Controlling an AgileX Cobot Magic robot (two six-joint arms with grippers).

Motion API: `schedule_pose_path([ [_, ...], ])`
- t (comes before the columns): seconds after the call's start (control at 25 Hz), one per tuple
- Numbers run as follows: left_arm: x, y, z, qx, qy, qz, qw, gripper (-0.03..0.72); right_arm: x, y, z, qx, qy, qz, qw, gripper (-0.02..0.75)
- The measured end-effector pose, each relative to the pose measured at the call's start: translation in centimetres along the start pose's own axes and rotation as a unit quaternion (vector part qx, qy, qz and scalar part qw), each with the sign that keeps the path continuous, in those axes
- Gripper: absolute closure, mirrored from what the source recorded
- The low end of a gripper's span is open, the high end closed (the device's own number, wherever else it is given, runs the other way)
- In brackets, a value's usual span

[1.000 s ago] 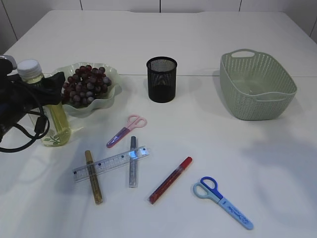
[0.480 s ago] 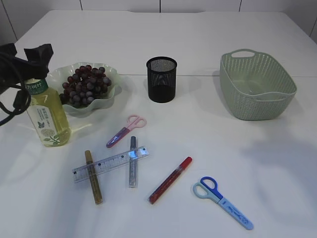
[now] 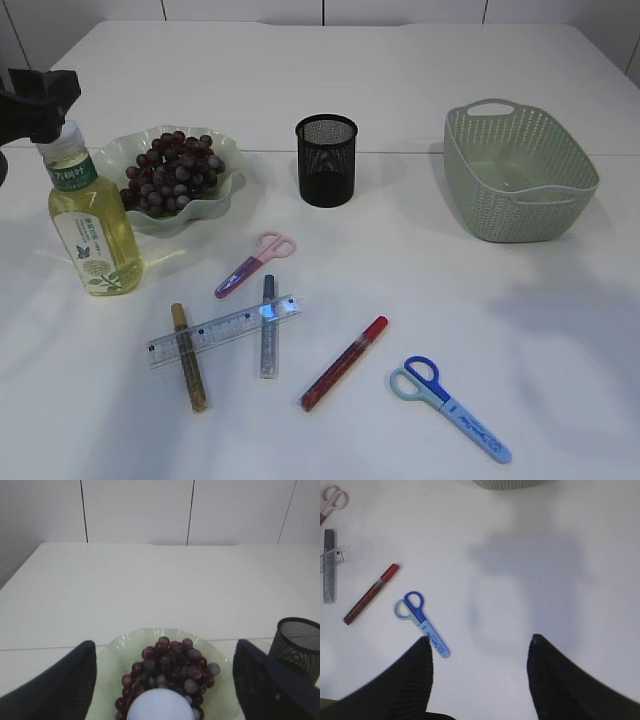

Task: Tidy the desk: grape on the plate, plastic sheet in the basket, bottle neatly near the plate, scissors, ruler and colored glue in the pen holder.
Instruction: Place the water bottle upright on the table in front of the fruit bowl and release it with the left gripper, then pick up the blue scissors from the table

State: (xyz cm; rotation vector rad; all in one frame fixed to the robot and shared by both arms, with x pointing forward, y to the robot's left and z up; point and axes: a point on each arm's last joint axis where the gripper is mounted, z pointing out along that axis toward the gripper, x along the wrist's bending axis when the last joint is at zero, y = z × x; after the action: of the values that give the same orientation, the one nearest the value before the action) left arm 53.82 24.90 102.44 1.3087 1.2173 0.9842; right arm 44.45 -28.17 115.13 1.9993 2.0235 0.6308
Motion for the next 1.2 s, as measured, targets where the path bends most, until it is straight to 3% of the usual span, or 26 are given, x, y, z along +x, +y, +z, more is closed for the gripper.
schedule_pose_path([
  [0.72, -0.4, 3.9, -7.8, 0.127, -0.002, -0.004, 0.992, 0.122, 0.2, 0.0, 0.0, 0.002, 0.011, -0.011, 1.000, 0.266],
  [1.2, -0.7, 4.0, -14.0, 0.258, -0.010, -0.032, 0.966, 0.198, 1.0, 0.0, 0.0, 0.002, 0.050, -0.002, 0.999, 0.267],
])
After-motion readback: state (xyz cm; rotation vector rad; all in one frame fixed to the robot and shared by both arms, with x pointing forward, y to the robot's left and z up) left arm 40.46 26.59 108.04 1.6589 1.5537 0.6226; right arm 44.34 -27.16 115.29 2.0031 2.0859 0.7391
